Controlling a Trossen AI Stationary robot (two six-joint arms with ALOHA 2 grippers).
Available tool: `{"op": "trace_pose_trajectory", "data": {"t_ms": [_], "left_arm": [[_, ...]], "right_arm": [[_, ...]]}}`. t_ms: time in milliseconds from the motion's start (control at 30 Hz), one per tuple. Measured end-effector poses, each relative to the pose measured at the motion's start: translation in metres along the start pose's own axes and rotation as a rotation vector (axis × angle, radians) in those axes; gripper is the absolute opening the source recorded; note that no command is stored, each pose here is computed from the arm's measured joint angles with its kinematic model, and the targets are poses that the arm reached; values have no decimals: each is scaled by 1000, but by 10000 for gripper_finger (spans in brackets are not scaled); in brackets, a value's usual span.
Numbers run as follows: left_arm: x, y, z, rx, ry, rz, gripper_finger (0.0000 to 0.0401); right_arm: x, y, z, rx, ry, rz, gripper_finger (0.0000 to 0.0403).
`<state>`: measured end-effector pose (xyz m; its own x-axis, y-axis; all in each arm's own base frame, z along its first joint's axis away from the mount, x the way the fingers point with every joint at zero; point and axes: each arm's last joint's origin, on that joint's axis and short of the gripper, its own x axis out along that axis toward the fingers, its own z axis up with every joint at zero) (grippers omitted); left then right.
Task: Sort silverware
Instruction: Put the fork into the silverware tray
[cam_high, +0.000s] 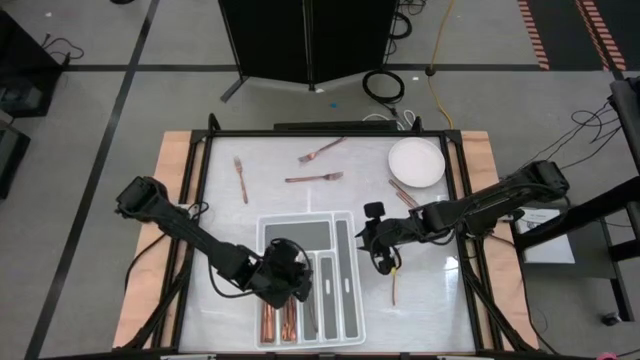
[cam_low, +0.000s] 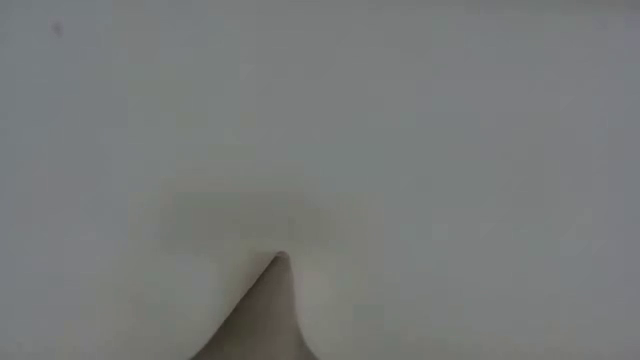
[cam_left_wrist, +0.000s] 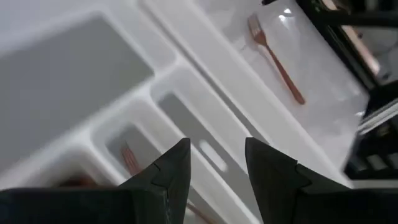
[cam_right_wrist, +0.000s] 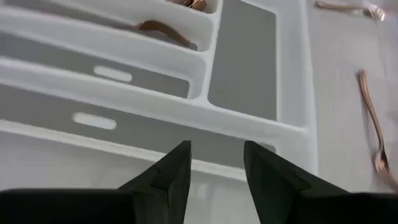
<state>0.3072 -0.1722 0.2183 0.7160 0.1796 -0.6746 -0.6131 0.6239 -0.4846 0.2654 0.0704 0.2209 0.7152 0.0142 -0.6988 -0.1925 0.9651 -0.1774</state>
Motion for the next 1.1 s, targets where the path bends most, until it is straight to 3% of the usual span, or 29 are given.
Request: {"op": "trace_pose_trajectory", "data": {"t_ms": [133, 267, 400, 500, 633, 733, 933, 1100], "left_arm": [[4, 0, 9, 250, -72, 12, 152], [6, -5, 15, 420, -122, -8, 152], [4, -8, 9, 499, -8, -96, 152], [1, -9, 3, 471, 45, -127, 152], [4, -7, 4, 239, 159, -133, 152], [9, -7, 8, 137, 270, -132, 152], [18, -2, 11, 70, 402, -71, 152], [6, -13, 24, 90, 368, -13, 152]], "right_arm": [[-23, -1, 13, 115, 48, 11, 139], [-37, 4, 21, 198, 52, 27, 139], [-39, 13, 22, 227, 42, 52, 139], [-37, 18, 22, 221, 38, 63, 139], [-37, 18, 26, 227, -2, 66, 139], [-37, 18, 29, 229, -24, 67, 139], [-34, 19, 24, 221, -11, 66, 139], [-29, 20, 14, 215, 20, 63, 139]]}}
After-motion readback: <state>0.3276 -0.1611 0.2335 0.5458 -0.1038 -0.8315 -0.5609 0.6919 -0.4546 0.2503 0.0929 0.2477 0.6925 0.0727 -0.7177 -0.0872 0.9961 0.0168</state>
